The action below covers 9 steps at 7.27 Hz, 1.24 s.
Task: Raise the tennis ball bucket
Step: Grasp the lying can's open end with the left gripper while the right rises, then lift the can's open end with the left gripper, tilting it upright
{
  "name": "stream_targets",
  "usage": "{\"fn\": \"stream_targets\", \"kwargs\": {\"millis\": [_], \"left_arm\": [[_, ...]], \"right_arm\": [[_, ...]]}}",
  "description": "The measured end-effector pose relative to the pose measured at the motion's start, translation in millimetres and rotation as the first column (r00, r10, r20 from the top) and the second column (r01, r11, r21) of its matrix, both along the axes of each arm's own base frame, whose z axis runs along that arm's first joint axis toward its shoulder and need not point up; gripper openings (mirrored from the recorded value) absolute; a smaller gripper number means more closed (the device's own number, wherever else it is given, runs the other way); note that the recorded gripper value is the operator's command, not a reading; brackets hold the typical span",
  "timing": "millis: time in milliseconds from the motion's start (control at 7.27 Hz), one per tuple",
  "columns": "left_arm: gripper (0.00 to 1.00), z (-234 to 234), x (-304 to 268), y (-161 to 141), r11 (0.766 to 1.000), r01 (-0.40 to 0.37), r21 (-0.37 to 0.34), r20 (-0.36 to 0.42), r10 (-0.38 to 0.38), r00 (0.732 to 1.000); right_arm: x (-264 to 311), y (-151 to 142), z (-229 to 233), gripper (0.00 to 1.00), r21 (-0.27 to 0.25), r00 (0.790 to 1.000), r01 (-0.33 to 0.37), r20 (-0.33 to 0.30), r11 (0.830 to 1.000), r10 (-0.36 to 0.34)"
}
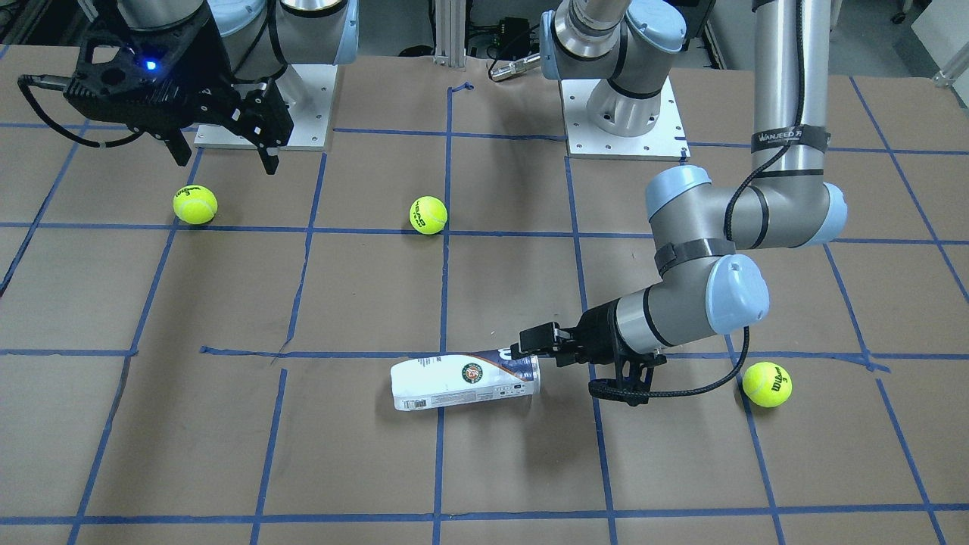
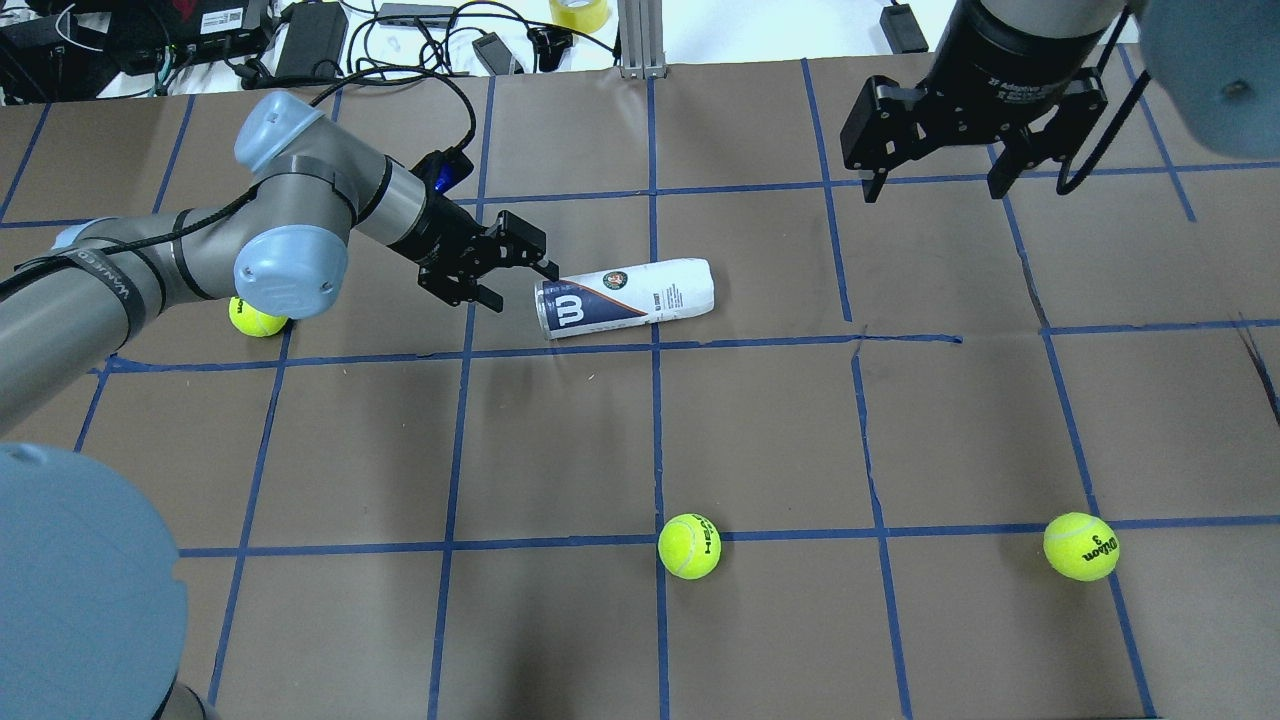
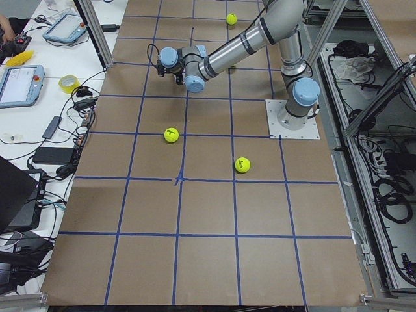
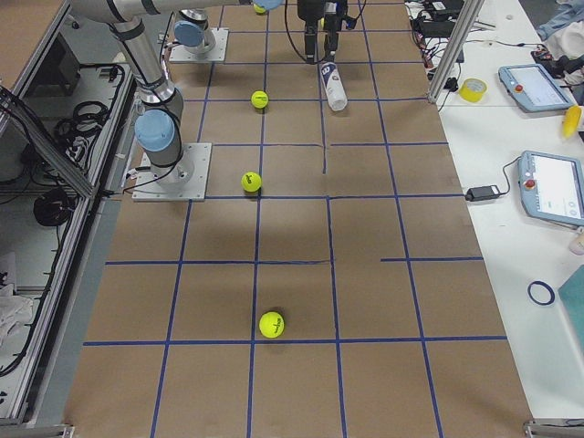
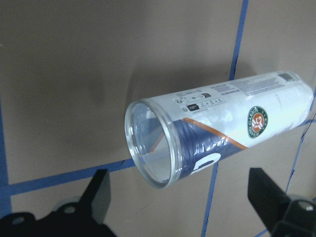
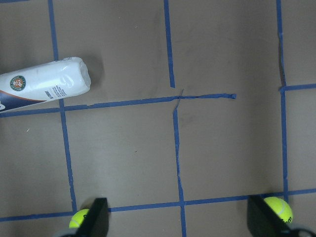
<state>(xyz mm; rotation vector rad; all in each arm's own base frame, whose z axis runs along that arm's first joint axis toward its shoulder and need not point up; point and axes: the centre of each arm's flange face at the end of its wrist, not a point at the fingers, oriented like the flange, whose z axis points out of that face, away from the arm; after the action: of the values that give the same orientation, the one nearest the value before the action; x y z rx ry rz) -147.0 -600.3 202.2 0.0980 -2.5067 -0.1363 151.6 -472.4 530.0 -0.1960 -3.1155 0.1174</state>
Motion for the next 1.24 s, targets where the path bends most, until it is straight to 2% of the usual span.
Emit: {"fn": "stream_targets", "kwargs": {"millis": [138, 275, 413, 550, 688, 963, 1239], "left_arm": [[0.98, -6.8, -6.6, -0.1, 1.0, 0.006, 0.006, -0.012, -0.006, 1.0], [0.88, -9.0, -16.1, -0.3, 1.0, 0.004, 0.005, -0.018, -0.004, 1.0], [0.65, -8.8, -24.8, -0.6, 1.0, -0.01, 0.005, -0.021, 0.01, 1.0], [0.3, -9.9, -31.4, -0.1, 1.0, -0.019, 0.011, -0.021, 0.019, 1.0], [0.0, -12.9, -37.1, 1.1, 1.0, -0.018, 0.018, -0.019, 0.018, 1.0], [0.0, -13.8, -41.8, 1.1, 0.999, -0.038, 0.036, -0.01, 0.038, 0.999], [0.0, 10.8, -45.3, -4.6, 0.995, -0.091, 0.032, 0.002, 0.091, 0.996]], "right_arm": [[-1.1, -0.9, 0.7, 1.0, -0.012, 1.0, 0.011, -0.001, 1.0, -0.011], [-2.2, -6.4, 2.3, 1.0, -0.041, 1.0, 0.012, 0.005, 0.999, -0.012], [-5.7, -14.3, 3.3, 1.0, -0.076, 1.0, 0.011, 0.009, 0.997, -0.01], [-9.7, -19.4, 2.1, 1.0, -0.089, 1.0, 0.011, 0.009, 0.996, -0.01], [-11.9, -21.7, 0.0, 1.0, -0.09, 1.0, 0.012, 0.008, 0.996, -0.011], [-12.9, -22.6, -1.1, 1.0, -0.09, 1.0, 0.011, 0.007, 0.996, -0.011], [-13.1, -22.5, -2.1, 1.0, -0.086, 1.0, 0.012, 0.007, 0.996, -0.011]]}}
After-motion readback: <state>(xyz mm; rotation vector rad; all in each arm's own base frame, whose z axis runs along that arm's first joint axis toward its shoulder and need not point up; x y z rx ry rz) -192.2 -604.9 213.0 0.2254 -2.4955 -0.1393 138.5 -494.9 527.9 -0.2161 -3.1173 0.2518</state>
